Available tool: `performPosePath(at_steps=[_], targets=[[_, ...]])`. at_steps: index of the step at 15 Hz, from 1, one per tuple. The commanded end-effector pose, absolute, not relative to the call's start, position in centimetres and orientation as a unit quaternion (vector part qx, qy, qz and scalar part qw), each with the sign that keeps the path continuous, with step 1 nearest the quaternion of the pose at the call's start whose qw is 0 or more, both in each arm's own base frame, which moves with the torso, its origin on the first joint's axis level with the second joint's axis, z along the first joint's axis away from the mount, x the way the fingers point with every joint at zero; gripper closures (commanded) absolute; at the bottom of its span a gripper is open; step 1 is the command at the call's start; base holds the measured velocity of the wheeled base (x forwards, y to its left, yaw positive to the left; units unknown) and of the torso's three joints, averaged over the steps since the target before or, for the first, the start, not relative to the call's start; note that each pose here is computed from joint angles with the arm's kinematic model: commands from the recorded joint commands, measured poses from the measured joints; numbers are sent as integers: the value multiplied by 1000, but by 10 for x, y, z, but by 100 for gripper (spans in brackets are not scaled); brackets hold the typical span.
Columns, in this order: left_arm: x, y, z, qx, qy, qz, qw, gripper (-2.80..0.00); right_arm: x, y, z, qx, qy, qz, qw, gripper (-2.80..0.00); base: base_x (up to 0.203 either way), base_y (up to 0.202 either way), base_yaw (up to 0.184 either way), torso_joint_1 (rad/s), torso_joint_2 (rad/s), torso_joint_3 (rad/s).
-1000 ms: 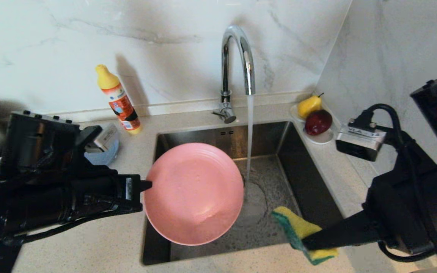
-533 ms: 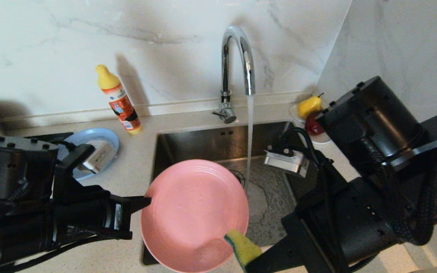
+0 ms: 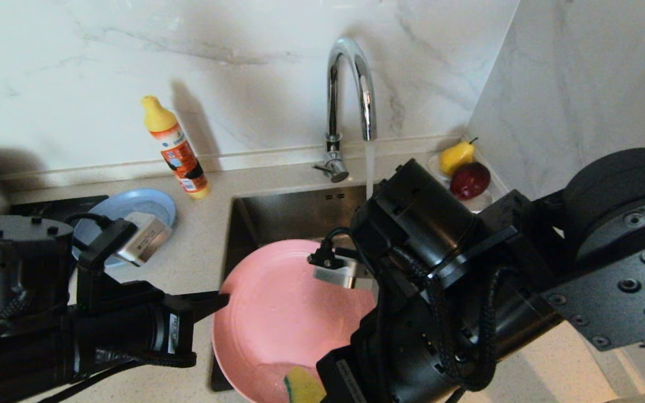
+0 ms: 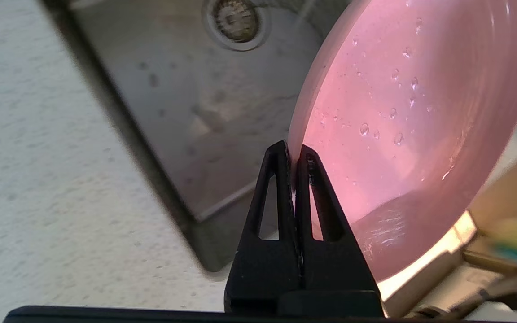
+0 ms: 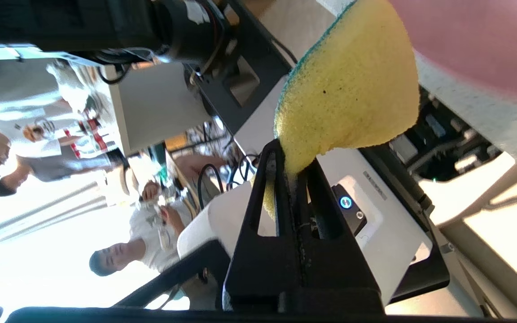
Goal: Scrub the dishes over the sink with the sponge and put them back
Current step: Wipe the plate
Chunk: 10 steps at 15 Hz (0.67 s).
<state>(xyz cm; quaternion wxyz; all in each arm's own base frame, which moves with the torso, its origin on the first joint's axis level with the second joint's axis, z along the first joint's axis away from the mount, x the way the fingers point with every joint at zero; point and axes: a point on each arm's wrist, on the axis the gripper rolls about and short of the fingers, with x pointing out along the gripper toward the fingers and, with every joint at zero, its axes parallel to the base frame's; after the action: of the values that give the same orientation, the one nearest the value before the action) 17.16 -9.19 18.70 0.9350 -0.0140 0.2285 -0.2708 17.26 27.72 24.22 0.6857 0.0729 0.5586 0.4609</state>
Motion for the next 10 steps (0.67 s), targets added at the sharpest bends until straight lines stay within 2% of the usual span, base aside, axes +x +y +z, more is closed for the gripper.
performPosePath(at_steps=[1, 10], targets=[[170, -93, 188, -14, 226, -279, 933, 0, 174, 293, 232, 63, 572, 460, 676, 0, 0, 0, 0, 0, 0, 0], [161, -95, 184, -8, 228, -295, 928, 0, 193, 319, 224, 57, 564, 443, 695, 0, 0, 0, 0, 0, 0, 0]])
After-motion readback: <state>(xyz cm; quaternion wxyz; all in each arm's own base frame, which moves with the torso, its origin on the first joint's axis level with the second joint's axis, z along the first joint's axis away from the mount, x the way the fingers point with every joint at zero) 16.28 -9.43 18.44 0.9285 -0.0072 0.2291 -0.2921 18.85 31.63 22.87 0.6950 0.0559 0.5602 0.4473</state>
